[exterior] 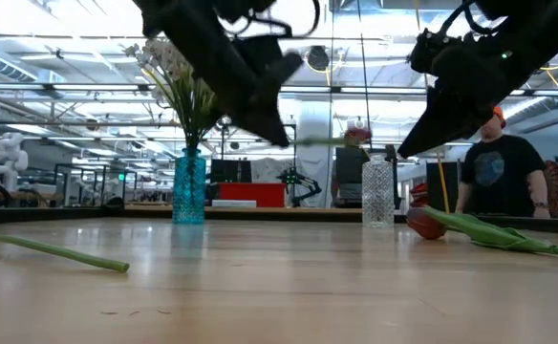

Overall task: Sort flowers into vase by color
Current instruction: Put the top red tulip into the transparent vase

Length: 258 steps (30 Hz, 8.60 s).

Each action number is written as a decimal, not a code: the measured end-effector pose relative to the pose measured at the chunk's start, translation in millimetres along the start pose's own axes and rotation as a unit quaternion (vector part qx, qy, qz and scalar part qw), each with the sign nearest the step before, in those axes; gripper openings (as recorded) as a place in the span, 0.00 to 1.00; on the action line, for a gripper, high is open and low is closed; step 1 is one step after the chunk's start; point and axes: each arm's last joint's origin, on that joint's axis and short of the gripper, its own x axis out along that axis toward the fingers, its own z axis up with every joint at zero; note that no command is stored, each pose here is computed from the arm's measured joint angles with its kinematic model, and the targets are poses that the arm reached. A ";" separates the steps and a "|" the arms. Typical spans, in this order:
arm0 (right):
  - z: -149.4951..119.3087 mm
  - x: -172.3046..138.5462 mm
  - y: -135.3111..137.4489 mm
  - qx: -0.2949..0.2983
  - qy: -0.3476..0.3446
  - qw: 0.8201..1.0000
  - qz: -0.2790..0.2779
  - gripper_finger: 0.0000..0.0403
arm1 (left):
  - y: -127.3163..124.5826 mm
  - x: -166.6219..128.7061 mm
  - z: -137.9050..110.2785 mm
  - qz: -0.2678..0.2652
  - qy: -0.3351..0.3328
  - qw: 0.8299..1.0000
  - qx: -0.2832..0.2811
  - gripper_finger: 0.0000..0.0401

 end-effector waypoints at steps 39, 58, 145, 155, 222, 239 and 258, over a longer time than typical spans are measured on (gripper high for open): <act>52.7 -19.6 -20.6 0.005 -0.463 0.864 0.199 0.17 | -18.8 -93.4 85.8 -0.254 -0.364 0.887 0.130 0.00; 60.5 -20.8 -15.2 -0.029 -0.455 0.861 0.225 0.63 | -31.9 -66.3 80.9 -0.306 -0.401 0.854 0.131 0.00; 68.8 -49.3 -18.9 -0.023 -0.504 0.825 0.253 0.42 | -43.5 -14.9 61.6 -0.321 -0.444 0.828 0.121 0.00; 68.8 -49.2 -19.0 -0.020 -0.503 0.826 0.254 0.08 | -43.7 -13.9 60.9 -0.320 -0.438 0.831 0.123 0.00; 169.8 -51.6 -123.9 -0.042 -0.297 0.942 -0.149 0.01 | -34.1 -39.1 20.9 -0.174 -0.108 0.967 0.151 0.44; 164.6 -30.4 -126.4 -0.006 -0.299 0.943 -0.149 0.02 | -36.4 -25.7 11.1 -0.164 -0.086 0.969 0.163 0.31; 163.5 -28.4 -131.5 0.029 -0.296 0.937 -0.181 0.02 | -38.1 -24.1 11.9 -0.167 -0.095 0.969 0.155 0.31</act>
